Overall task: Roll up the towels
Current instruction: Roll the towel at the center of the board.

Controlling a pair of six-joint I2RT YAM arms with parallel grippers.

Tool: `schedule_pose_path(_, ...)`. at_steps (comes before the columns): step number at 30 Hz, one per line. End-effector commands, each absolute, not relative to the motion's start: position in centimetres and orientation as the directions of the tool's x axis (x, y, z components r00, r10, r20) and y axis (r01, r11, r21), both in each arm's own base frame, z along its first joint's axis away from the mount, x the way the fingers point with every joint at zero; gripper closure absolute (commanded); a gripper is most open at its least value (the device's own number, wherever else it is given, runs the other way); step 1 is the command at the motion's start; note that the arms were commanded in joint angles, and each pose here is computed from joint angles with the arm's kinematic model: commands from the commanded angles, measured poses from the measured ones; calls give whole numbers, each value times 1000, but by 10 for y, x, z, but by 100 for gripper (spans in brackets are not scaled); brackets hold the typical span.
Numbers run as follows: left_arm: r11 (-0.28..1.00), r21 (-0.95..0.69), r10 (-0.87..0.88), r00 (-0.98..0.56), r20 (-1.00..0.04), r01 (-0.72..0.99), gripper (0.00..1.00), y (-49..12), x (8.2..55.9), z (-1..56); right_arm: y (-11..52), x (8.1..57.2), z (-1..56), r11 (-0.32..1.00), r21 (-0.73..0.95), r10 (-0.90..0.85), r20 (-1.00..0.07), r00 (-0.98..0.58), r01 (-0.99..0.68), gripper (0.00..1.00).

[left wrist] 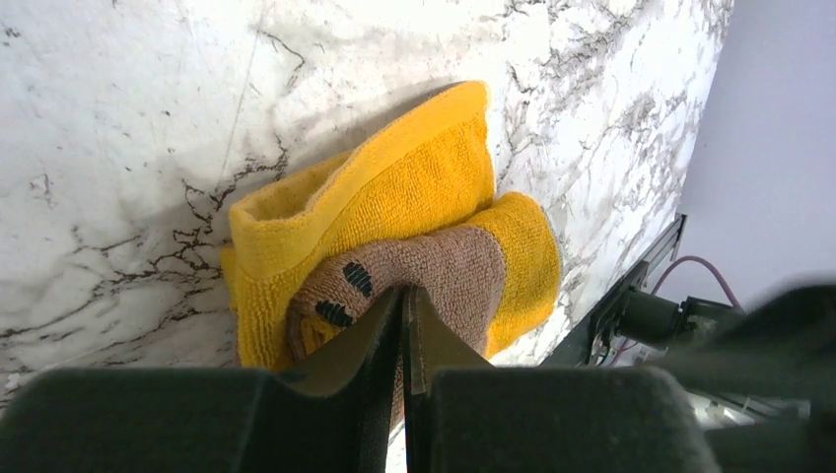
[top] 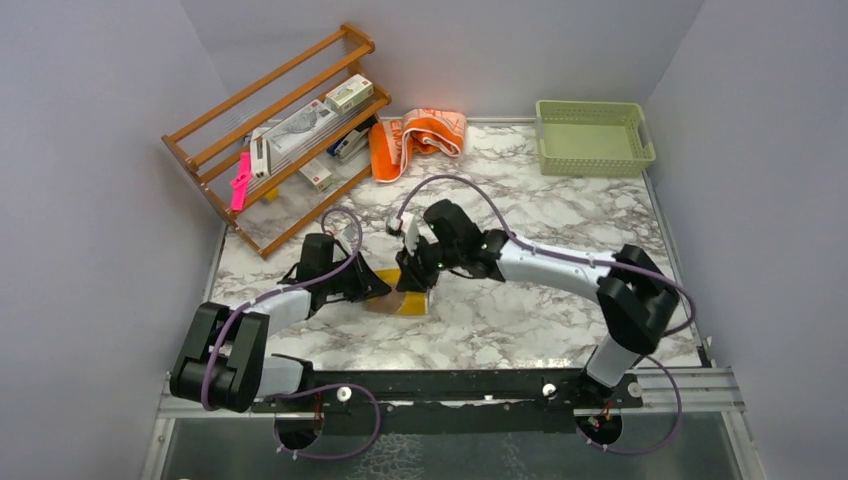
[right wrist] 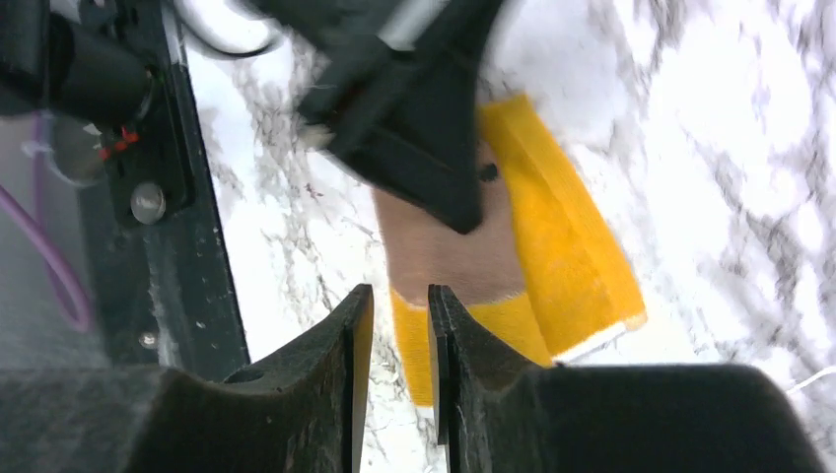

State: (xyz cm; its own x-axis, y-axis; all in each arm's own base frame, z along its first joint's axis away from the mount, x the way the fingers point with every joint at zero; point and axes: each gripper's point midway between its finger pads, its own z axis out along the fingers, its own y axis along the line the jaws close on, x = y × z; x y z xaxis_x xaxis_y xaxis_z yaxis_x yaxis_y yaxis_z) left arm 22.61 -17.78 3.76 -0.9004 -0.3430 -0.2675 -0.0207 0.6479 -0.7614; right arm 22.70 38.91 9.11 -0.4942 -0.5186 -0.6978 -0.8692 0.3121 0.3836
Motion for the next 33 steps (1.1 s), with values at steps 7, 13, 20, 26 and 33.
schedule_pose_path(7,751,-657,-298,-921,-250,-65,90,-164,226,9,403,189,96,186,-265,-598,-794,105,-946,65)
schedule_pose_path(13,756,-651,-282,-930,-237,-63,90,-165,229,7,410,201,78,186,-397,-652,-734,190,-899,65)
schedule_pose_path(20,759,-648,-267,-940,-213,-69,90,-166,227,2,410,210,56,191,-437,-682,-703,202,-879,65)
schedule_pose_path(26,745,-663,-264,-943,-204,-65,90,-170,232,6,409,220,37,232,-449,-719,-677,159,-863,64)
schedule_pose_path(33,710,-703,-275,-937,-216,-46,90,-174,243,28,416,215,12,252,-357,-756,-652,47,-899,95)
